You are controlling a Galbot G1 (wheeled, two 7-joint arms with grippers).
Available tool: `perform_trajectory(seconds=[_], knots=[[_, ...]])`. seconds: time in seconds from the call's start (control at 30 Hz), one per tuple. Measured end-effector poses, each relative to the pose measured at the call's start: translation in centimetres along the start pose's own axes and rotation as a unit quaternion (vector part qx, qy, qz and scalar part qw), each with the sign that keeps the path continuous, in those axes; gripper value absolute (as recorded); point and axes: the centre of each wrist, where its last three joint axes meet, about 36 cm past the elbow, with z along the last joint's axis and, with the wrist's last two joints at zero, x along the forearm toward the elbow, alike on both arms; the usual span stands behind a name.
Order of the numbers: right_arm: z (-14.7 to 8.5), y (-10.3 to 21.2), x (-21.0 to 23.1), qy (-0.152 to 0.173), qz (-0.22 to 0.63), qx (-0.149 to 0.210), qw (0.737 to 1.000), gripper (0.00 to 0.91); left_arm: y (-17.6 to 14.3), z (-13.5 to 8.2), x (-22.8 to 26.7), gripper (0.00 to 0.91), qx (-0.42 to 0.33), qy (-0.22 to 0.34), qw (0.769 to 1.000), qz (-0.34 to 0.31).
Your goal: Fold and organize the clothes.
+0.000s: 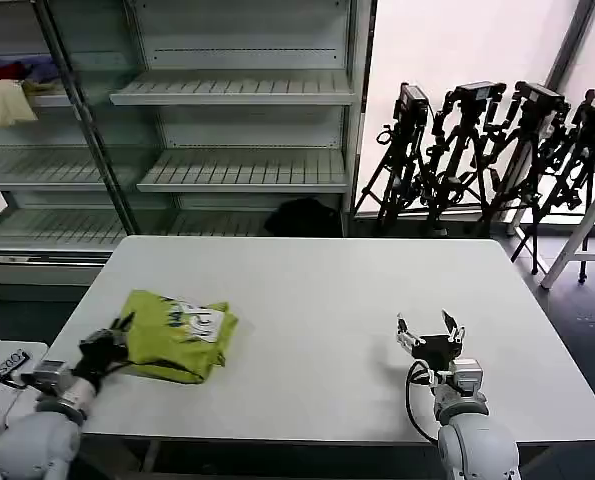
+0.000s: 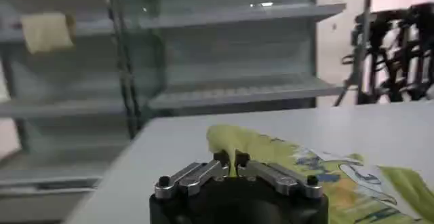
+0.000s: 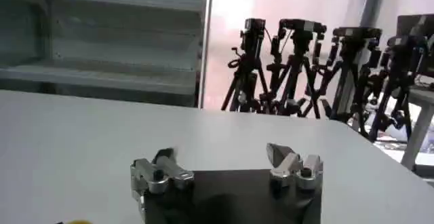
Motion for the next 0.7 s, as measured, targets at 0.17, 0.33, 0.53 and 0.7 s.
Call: perform_trajectory(seconds=[0.17, 0.33, 0.53, 0.7], knots=[[0.1, 0.0, 0.0, -0.002, -0.001, -0.002, 1.0, 0.907, 5.1, -3.3, 0.1, 0.0, -0.084, -0.029, 0.995, -0.042], [0.4, -0.1, 0.2, -0.002, 0.002, -0.004, 1.0, 0.907, 6.6, -6.1, 0.6, 0.0, -0.151, -0.045, 0.987, -0.043], [0.8, -0.5, 0.6, -0.001, 0.006, -0.004, 1.0, 0.907, 3.0, -7.1, 0.8, 0.0, -0.217, -0.059, 0.974, 0.002], [1.3, -1.2, 1.0, 0.001, 0.011, -0.004, 1.0, 0.907, -2.5, -5.5, 0.4, 0.0, -0.249, -0.058, 0.965, 0.057]])
